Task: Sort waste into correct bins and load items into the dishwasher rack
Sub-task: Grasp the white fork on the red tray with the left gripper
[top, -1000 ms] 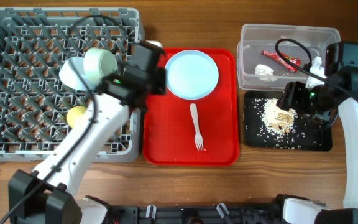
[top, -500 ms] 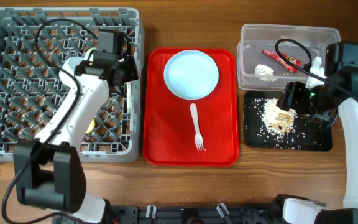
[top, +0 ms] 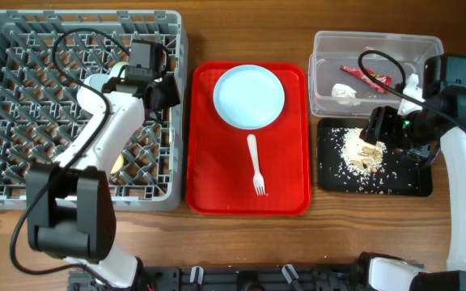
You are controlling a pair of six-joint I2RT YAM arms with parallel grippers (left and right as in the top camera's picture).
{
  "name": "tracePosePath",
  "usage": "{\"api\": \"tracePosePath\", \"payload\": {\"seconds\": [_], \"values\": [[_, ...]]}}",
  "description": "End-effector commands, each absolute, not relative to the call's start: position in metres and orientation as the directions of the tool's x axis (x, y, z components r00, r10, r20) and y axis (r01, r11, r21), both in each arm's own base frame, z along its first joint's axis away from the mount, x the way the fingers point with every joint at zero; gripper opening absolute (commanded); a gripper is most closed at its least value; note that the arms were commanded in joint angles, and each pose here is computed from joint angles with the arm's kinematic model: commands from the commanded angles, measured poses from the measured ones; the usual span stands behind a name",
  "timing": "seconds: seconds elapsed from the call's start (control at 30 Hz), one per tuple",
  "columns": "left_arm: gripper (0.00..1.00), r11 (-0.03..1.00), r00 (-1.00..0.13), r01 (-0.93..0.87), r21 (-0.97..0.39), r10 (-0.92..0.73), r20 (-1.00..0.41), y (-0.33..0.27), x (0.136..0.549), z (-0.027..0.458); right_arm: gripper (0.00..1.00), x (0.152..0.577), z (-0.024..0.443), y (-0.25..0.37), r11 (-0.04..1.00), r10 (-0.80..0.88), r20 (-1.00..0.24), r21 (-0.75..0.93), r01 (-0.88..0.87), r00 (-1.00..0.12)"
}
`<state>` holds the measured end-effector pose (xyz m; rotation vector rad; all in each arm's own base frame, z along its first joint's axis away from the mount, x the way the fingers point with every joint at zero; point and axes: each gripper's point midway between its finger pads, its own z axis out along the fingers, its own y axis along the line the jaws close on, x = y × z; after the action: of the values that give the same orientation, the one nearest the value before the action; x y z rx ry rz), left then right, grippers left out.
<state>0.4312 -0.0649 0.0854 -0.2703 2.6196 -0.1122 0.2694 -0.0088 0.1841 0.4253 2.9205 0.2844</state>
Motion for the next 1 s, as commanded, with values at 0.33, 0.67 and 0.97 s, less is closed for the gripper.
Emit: {"api": "tracePosePath", "payload": {"seconds": [0.33,0.67,0.97], "values": [[0.45,0.952,-0.969,-0.049,-0.303,-0.119,-0.215,-0.259,0.303,0.081,0.66,0.272,0.191,-0.012,0.949,0.281,-0.18,0.201,0.244,-0.943],[0.39,0.997,-0.997,-0.009,-0.077,-0.015,-0.076,-0.272,0.262,-0.021,0.66,0.272,0.191,-0.012,0.949,0.279,-0.18,0.2,0.243,-0.943],[0.13,1.0,-0.998,-0.012,-0.025,-0.014,-0.062,-0.261,0.257,-0.024,0.66,0.272,0.191,-0.012,0.949,0.279,-0.18,0.2,0.242,-0.943]]}}
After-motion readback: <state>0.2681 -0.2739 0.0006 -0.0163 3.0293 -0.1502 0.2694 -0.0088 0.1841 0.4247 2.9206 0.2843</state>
